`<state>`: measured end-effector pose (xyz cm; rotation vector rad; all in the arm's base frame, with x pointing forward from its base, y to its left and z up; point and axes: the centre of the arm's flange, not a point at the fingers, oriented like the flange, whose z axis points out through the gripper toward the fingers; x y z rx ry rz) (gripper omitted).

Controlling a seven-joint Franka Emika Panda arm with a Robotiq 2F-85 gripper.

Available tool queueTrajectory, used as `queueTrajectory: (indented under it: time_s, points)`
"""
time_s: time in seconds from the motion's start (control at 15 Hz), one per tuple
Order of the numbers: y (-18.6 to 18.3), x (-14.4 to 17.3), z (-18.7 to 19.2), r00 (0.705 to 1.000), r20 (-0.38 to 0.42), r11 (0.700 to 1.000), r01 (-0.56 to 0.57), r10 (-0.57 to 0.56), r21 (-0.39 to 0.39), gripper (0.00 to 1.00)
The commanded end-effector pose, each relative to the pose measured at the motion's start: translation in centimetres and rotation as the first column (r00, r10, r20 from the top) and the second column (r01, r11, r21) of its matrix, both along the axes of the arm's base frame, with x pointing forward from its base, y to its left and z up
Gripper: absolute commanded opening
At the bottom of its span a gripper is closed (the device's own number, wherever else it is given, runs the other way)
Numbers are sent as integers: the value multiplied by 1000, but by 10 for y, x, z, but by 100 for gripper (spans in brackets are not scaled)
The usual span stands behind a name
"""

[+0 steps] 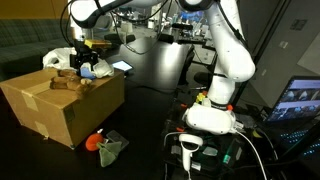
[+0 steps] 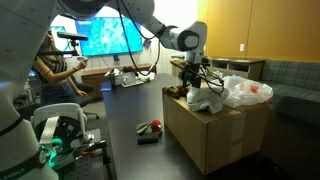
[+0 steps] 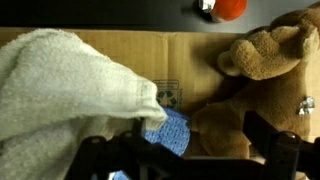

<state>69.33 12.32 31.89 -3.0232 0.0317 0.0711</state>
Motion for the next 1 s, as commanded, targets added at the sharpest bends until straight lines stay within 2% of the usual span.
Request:
queueTrajectory:
  time_s: [0.0, 0.6, 0.93]
  points:
    - [15, 19, 1, 1000, -1, 998, 21, -21, -59, 100]
    - [29, 21, 8, 1000, -11, 997, -3, 2, -75, 100]
    - [54, 23, 3, 998, -34, 996, -53, 51, -77, 100]
